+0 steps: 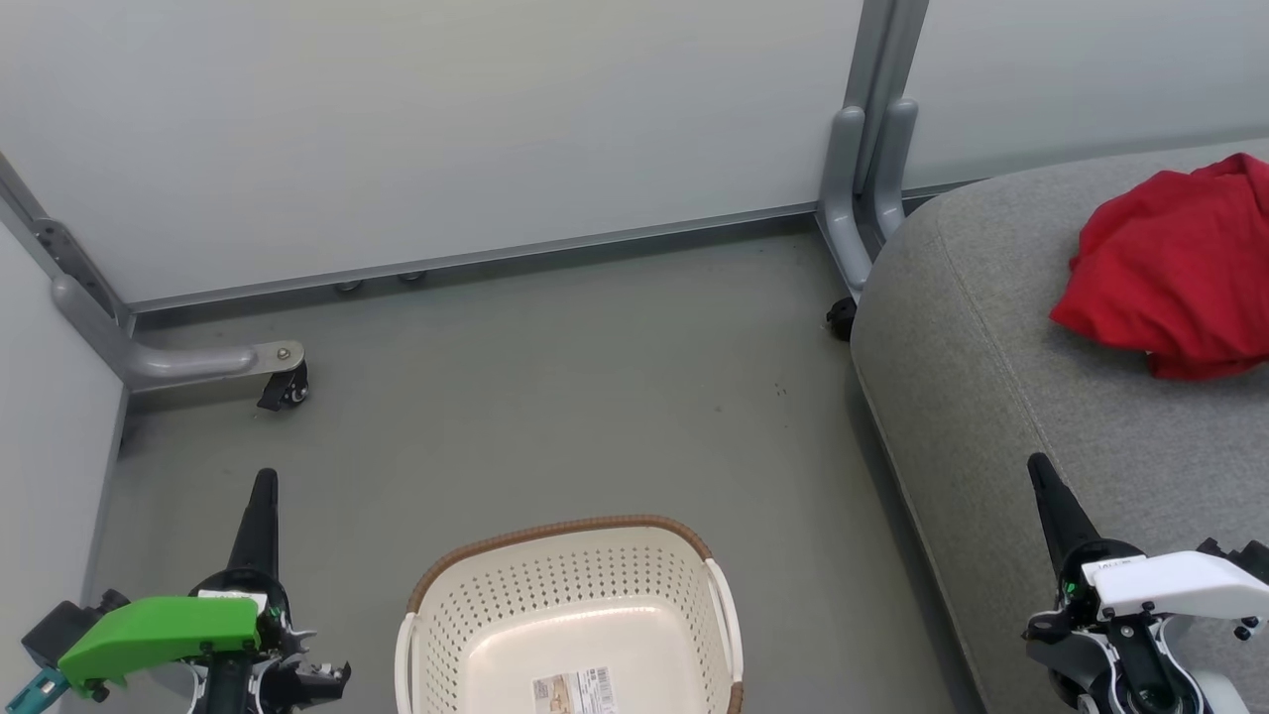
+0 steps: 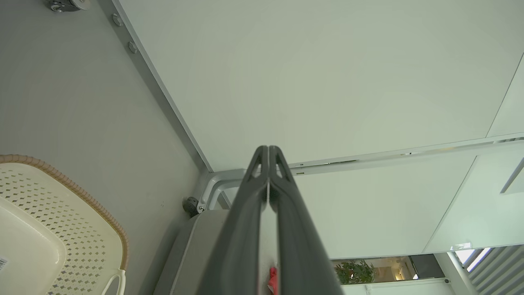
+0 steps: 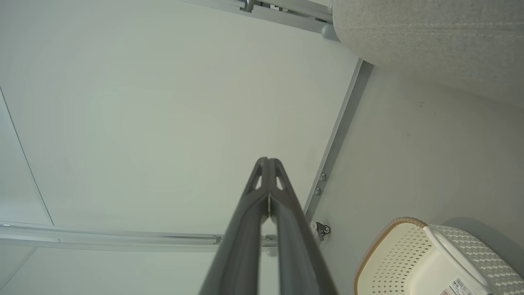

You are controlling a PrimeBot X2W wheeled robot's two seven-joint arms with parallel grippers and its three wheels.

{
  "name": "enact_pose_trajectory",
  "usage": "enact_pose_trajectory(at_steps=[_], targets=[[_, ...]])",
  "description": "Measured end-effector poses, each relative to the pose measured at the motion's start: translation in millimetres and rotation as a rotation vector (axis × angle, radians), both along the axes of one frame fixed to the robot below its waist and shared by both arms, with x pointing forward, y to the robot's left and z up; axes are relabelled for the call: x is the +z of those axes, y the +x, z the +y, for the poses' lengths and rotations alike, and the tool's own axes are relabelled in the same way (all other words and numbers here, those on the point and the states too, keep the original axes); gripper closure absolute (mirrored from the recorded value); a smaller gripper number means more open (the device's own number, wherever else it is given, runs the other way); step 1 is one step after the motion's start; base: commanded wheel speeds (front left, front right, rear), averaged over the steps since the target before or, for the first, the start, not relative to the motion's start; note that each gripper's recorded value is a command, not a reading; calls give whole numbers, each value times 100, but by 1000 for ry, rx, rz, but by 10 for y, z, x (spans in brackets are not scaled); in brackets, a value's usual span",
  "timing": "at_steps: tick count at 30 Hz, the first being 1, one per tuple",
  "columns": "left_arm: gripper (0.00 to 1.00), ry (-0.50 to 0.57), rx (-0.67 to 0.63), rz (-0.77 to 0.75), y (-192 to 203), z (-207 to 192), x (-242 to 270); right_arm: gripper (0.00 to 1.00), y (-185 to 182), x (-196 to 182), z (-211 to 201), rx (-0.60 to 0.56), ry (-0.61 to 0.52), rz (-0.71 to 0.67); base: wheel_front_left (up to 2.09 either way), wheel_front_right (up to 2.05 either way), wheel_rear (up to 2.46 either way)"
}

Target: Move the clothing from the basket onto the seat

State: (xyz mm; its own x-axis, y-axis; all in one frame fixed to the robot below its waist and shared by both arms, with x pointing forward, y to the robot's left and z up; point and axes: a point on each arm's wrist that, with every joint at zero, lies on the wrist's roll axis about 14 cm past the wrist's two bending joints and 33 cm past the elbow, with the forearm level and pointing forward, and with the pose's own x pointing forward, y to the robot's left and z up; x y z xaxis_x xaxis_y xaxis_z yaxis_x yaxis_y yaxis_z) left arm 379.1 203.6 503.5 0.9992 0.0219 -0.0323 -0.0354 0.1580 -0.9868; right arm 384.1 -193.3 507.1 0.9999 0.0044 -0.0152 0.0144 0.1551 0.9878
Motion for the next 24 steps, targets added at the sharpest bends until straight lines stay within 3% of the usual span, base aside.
enact_pose_trajectory(at_steps=[24], targets=[[100,-162,-18,-29,64,-34,61,100,19,42,-59,-3,157,-16,0,0,0]])
